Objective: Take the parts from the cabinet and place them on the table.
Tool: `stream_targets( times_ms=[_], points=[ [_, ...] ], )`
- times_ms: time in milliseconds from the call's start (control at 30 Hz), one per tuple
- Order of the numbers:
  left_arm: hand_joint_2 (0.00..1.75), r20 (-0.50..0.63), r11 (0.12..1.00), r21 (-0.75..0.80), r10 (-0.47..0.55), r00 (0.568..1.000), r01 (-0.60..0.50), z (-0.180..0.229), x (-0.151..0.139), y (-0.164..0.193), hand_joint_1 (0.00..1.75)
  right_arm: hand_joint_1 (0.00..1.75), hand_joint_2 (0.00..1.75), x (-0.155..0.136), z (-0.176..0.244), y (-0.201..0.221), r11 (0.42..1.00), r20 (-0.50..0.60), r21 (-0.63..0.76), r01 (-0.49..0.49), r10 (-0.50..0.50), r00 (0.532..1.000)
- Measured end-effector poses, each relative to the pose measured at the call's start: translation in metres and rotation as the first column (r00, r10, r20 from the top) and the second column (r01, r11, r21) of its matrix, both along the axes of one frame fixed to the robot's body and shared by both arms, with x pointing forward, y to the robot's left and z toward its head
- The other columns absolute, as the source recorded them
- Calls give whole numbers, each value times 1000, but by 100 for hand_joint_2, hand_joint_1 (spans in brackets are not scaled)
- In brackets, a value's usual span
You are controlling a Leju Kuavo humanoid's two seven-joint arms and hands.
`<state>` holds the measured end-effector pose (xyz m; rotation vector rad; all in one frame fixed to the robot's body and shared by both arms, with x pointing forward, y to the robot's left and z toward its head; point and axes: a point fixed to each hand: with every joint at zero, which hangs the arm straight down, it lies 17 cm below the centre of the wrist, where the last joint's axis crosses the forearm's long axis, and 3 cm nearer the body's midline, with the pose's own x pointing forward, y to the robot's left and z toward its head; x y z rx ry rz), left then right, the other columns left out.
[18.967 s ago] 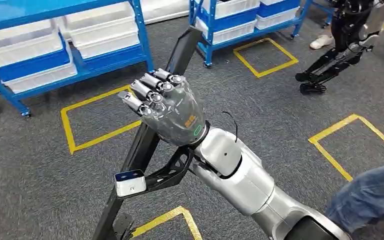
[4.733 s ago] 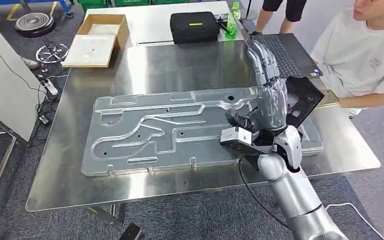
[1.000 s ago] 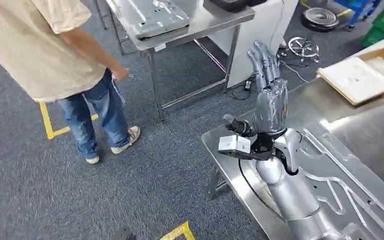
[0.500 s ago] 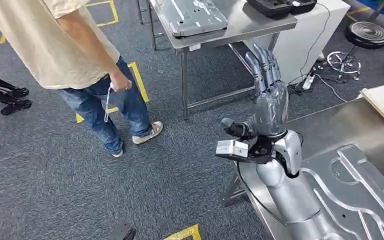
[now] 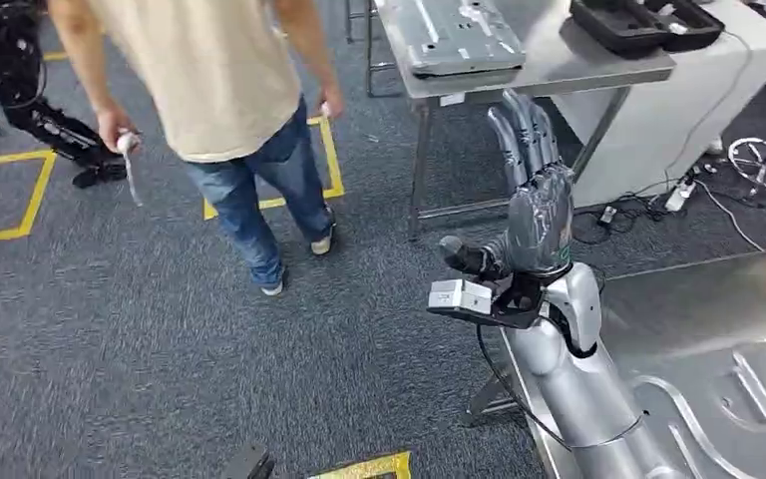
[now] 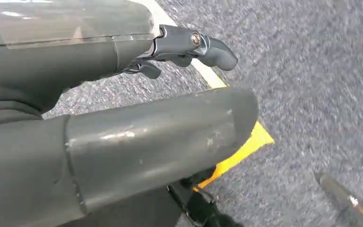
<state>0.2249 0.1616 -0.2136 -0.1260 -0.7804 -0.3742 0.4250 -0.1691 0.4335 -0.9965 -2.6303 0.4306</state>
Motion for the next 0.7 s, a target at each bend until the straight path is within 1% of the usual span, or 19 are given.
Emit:
stream_targets(
  times_ms=[133,267,467,600,700],
  points=[
    [0,1,1000,1,-2,1000,2,0,1,0,0,0,0,-1,0,1,1000,4,-4,4,-4,1000],
    [0,1,1000,1,-3,1000,3,1,1,-1,0,0,0,0,-10,0,1000,-20,-5,5,-5,1000],
    [0,4,1000,-1,-4,1000,4,2,3,-3,0,0,0,-1,-10,0,1000,-18,-5,5,-5,1000],
    [0,-4,1000,1,-4,1000,4,-1,-2,-2,0,0,0,-1,-9,1,1000,-16,-5,4,-4,1000],
    [0,3,1000,1,-4,1000,4,1,3,-2,0,0,0,-1,-9,1,1000,-16,-3,4,-4,1000]
  ],
)
